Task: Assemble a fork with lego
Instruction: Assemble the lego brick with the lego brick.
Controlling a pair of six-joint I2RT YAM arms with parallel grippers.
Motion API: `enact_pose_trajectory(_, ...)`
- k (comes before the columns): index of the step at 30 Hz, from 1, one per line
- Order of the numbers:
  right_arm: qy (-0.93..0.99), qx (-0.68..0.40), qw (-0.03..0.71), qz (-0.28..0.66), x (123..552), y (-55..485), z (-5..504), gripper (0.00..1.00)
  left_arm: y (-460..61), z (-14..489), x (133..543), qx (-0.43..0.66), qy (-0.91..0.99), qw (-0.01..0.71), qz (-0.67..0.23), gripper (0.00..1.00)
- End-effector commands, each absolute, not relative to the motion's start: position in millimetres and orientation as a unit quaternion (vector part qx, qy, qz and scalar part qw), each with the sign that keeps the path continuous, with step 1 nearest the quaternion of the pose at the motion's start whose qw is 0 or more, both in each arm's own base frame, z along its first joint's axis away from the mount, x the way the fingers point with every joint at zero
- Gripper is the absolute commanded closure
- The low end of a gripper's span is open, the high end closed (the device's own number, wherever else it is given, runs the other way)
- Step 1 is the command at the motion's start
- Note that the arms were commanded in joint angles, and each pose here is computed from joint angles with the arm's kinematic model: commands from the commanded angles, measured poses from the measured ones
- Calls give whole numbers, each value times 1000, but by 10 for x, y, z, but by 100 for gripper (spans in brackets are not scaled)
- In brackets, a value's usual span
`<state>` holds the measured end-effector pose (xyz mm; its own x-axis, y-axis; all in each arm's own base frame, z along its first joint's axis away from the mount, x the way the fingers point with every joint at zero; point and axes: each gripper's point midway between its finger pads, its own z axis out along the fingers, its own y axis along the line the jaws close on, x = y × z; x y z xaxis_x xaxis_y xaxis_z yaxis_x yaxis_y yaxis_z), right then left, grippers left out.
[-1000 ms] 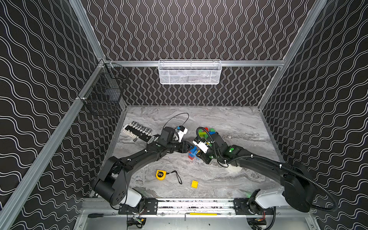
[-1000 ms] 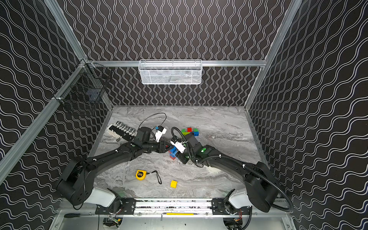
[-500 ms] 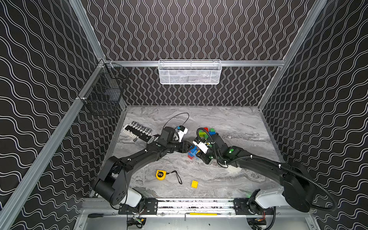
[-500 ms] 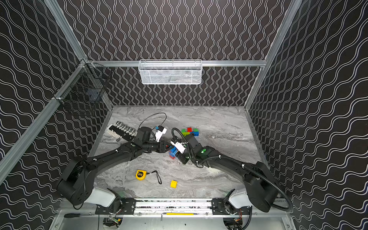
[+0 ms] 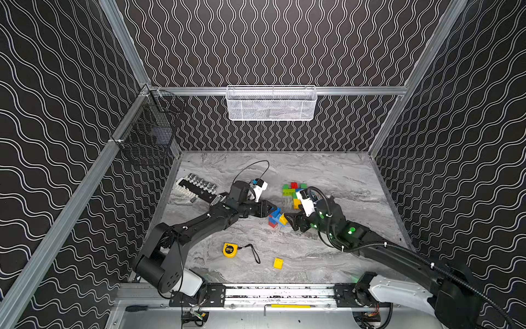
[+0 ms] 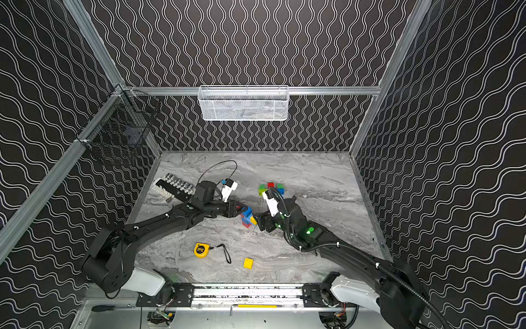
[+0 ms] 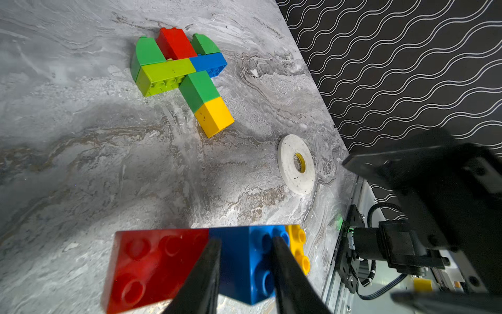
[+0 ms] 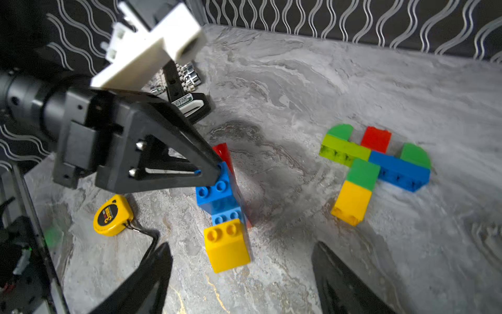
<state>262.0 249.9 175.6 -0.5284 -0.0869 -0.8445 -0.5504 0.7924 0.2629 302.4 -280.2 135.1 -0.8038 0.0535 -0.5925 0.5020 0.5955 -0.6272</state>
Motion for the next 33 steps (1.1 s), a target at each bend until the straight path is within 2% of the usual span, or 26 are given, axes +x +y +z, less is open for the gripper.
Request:
enact_pose_trajectory(1, 819, -42, 457, 344, 2703, 2447, 1918, 17, -2603, 921, 2882, 130, 897, 207, -368, 66)
enact_pose_trajectory(5, 808, 26, 427, 404, 2648, 2460, 1848, 9, -2597, 865, 2862, 126, 900, 198, -367, 68)
enact_pose_trajectory(11, 811, 83, 406, 413, 2662, 2396, 1746, 0, -2558, 848, 2816, 122, 903, 195, -363, 68)
enact_pose_trajectory(26, 819, 118, 330, 453, 2574, 2550, 1493, 0, -2393, 685, 2773, 96, 923, 182, -325, 69)
enact_pose_trajectory(33, 791, 120, 319, 508, 2534, 2651, 1515, 0, -2394, 677, 2766, 100, 924, 178, -324, 69)
